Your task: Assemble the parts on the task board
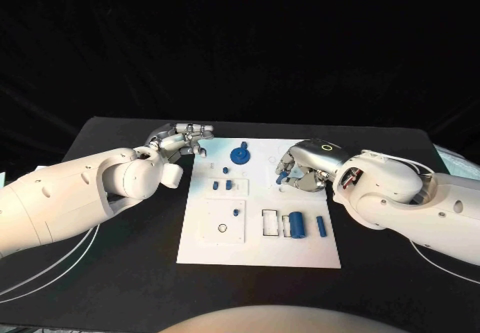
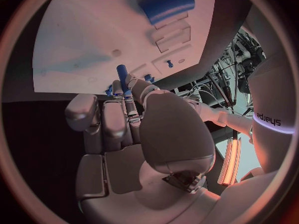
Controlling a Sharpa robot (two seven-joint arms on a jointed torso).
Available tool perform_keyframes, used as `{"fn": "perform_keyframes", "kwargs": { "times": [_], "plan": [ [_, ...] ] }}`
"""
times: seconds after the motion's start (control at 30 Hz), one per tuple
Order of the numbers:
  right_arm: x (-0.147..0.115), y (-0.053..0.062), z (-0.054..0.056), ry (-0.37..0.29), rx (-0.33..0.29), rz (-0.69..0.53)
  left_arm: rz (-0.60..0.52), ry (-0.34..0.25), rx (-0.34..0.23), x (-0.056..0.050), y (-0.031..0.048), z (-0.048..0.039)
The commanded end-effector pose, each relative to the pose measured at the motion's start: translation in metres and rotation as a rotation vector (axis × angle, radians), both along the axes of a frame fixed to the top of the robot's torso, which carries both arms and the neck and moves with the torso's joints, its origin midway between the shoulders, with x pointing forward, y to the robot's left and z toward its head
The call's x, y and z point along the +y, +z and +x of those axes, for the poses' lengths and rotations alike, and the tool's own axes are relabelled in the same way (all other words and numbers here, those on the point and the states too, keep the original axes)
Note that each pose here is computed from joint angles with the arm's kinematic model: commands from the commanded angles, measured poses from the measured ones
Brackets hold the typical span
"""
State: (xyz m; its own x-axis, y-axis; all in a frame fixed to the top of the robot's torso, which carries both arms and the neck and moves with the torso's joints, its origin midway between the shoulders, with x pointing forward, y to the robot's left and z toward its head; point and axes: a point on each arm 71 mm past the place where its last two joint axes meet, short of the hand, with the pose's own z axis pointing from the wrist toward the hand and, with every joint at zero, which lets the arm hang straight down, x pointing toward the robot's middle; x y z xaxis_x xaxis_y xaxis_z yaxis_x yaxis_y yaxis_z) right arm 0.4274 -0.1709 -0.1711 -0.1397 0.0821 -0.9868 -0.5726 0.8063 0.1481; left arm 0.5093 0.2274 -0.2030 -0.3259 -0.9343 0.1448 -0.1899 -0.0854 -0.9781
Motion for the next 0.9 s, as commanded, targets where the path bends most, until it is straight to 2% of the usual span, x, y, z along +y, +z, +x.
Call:
{"fn": "perform_keyframes", "kwargs": {
  "times": [0.03, 0.17, 0.3, 0.6, 0.9],
  "plan": [
    [0.008, 0.009, -0.009, 0.013, 0.013, 0.089, -0.01, -0.021, -0.005, -0.003, 0.0004, -0.0006],
    [0.027, 0.012, -0.019, 0.067, 0.041, 0.121, -0.01, -0.022, -0.005, -0.003, 0.0002, -0.0007],
    [0.053, 0.008, -0.027, 0.135, 0.069, 0.137, -0.012, -0.025, -0.005, -0.005, 0.0001, -0.0007],
    [0.103, -0.017, -0.043, 0.256, 0.127, 0.143, -0.016, -0.033, -0.005, -0.009, 0.0, -0.0007],
    [0.122, -0.039, -0.045, 0.291, 0.18, 0.108, -0.019, -0.04, -0.005, -0.012, 0.0002, -0.0011]
  ]
}}
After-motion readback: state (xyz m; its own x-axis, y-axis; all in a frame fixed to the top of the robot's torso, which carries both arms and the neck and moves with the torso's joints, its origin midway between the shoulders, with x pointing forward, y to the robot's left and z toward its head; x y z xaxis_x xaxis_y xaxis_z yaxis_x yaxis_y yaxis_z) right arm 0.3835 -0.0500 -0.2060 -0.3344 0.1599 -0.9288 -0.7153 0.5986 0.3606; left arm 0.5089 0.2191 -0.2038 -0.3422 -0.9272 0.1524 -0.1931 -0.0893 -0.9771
